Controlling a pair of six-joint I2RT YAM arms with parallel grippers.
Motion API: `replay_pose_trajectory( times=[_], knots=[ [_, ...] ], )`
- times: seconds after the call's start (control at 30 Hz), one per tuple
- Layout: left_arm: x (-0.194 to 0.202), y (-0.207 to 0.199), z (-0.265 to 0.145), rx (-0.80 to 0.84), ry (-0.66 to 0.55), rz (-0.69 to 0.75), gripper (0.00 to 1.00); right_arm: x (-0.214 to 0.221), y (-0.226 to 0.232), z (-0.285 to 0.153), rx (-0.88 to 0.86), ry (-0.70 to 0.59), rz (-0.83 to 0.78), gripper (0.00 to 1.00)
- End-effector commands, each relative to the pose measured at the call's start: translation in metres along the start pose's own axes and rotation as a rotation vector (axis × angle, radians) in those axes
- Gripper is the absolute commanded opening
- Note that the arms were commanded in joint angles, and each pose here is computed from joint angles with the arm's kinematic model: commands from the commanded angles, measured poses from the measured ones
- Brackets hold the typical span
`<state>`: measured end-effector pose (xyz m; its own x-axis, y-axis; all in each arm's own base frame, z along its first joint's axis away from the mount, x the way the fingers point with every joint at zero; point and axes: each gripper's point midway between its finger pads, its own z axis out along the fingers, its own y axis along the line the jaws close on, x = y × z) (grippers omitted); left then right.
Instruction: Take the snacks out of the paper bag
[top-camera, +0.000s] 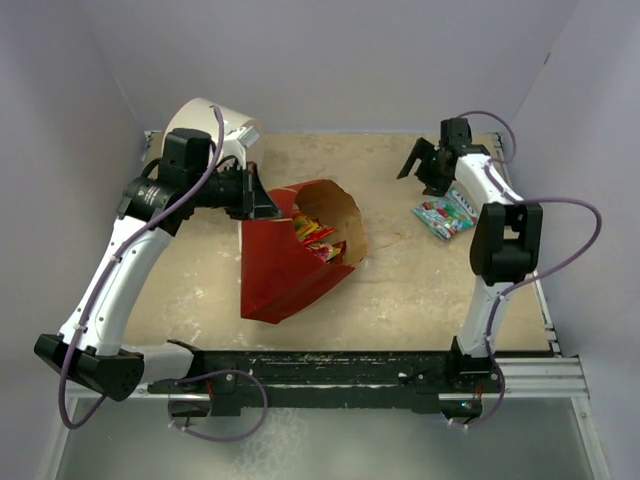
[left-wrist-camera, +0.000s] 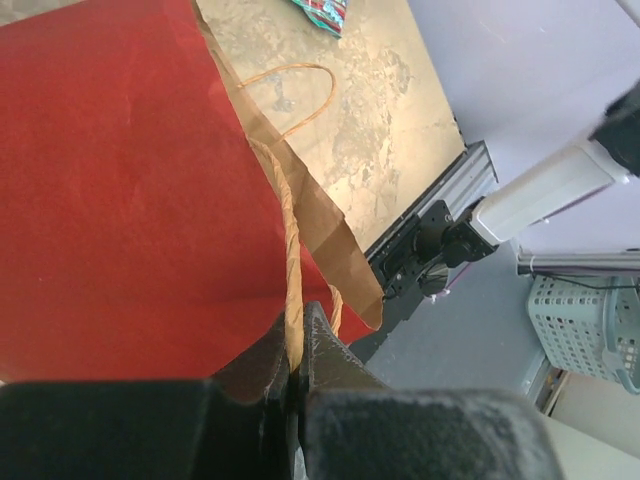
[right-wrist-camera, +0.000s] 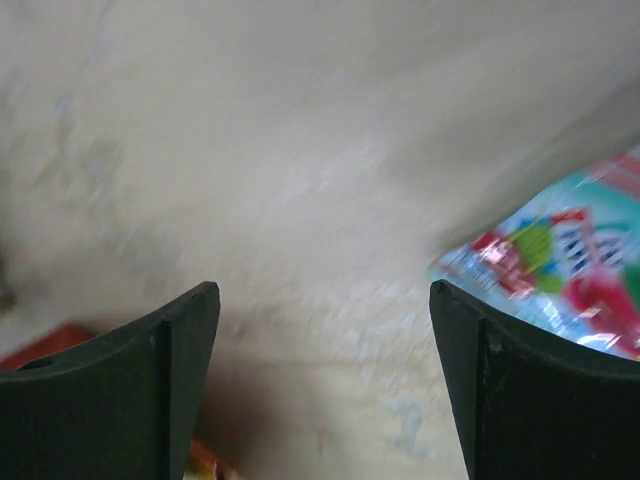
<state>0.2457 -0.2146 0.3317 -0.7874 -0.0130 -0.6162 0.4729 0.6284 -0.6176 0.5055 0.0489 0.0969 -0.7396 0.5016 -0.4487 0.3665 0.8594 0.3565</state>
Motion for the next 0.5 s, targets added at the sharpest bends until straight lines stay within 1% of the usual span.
replay_pose_trajectory(
  times=[0.0,0.07,0.2,0.3,0.37,0.43,0.47],
  knots=[
    [-0.011,-0.003,-0.006,-0.011,-0.063,0.038,0.00,0.053,0.063,-0.064,-0.408,0.156,-0.178,0.88],
    [-0.014,-0.006,-0.006,0.001,-0.074,0.035,0.00,0.091,0.070,-0.074,-0.506,0.265,-0.200,0.88],
    [-0.016,-0.013,-0.006,0.029,-0.074,0.017,0.00,0.134,0.080,-0.088,-0.584,0.373,-0.220,0.88],
    [-0.017,-0.014,-0.007,0.031,-0.077,0.003,0.00,0.156,0.079,-0.086,-0.554,0.447,-0.232,0.88],
    [-0.017,-0.016,-0.009,0.027,-0.084,-0.004,0.00,0.169,0.070,-0.083,-0.505,0.486,-0.248,0.89],
    [-0.018,-0.017,-0.012,0.025,-0.095,-0.008,0.00,0.174,0.057,-0.080,-0.438,0.493,-0.253,0.88],
    [-0.019,-0.018,-0.012,0.023,-0.099,-0.013,0.00,0.175,0.056,-0.082,-0.443,0.487,-0.258,0.87]
  ],
)
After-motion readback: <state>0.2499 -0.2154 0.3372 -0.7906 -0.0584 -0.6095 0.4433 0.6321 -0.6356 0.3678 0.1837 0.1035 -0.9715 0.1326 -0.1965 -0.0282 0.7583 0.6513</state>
